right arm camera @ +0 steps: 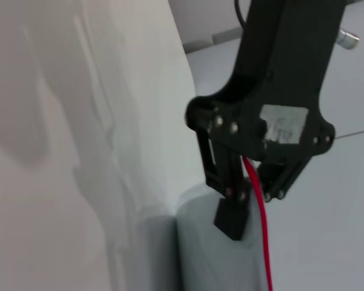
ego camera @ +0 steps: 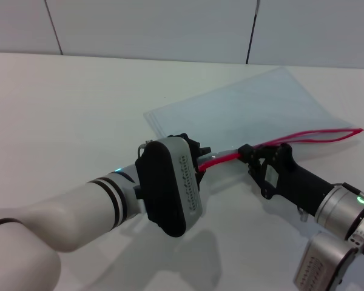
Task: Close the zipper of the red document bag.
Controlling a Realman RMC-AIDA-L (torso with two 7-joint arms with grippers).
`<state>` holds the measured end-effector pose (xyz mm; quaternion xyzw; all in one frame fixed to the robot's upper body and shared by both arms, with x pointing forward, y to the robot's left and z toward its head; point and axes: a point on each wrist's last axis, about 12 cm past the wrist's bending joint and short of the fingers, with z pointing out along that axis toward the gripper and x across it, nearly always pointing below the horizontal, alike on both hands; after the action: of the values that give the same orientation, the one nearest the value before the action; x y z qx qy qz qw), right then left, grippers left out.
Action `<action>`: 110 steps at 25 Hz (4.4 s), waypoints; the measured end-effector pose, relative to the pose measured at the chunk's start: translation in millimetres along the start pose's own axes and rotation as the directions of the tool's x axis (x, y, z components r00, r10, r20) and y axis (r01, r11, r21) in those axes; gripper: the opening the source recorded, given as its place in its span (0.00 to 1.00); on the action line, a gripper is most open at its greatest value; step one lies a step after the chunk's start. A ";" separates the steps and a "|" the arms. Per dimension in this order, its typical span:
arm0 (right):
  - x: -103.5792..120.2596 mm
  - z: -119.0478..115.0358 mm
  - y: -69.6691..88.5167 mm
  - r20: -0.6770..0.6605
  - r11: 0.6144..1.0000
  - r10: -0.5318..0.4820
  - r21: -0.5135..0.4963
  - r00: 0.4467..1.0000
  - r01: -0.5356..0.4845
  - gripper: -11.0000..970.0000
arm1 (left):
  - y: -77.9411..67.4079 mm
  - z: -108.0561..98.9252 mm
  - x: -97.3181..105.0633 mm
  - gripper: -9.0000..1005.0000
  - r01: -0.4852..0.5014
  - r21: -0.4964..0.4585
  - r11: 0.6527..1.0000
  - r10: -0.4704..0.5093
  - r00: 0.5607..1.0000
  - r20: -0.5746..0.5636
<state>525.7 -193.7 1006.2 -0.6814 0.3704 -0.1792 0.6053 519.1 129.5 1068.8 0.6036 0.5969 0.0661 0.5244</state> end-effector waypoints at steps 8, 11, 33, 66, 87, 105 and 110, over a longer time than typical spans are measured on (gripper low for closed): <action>12.8 -7.9 -1.3 -0.078 0.999 0.028 0.033 0.997 -0.025 0.08 | -0.8 -1.0 1.8 0.06 0.003 0.000 1.000 -0.003 1.000 -0.005; 24.9 -15.0 -1.2 -0.139 0.999 0.038 0.043 0.990 -0.033 0.08 | -0.7 -1.1 2.1 0.06 0.004 0.000 1.000 -0.004 1.000 -0.006; 106.8 -51.8 -33.2 -0.576 0.975 0.112 0.220 0.810 0.021 0.18 | 0.3 2.6 6.7 0.06 0.031 -0.050 0.998 -0.031 1.000 0.005; 80.2 -90.4 -49.0 0.470 -0.055 0.827 0.614 0.309 -0.787 0.94 | 51.9 -74.0 121.3 0.89 0.774 -0.578 0.257 -0.461 0.624 0.631; 80.9 -91.9 -46.0 0.463 -0.074 0.833 0.635 0.302 -0.769 0.94 | 52.2 -73.9 128.5 0.89 0.766 -0.592 0.250 -0.472 0.630 0.617; 80.5 -93.0 -45.9 0.471 -0.080 0.830 0.632 0.299 -0.771 0.94 | 48.5 -73.4 126.6 0.89 0.764 -0.584 0.274 -0.468 0.637 0.613; 80.4 -92.9 -46.0 0.472 -0.081 0.829 0.631 0.299 -0.771 0.94 | 48.5 -73.4 126.6 0.89 0.764 -0.584 0.273 -0.468 0.637 0.613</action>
<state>527.8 -316.4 1052.7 0.0279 0.5954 0.0519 0.8013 534.2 282.9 1066.6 0.0079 0.5892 0.0191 0.8077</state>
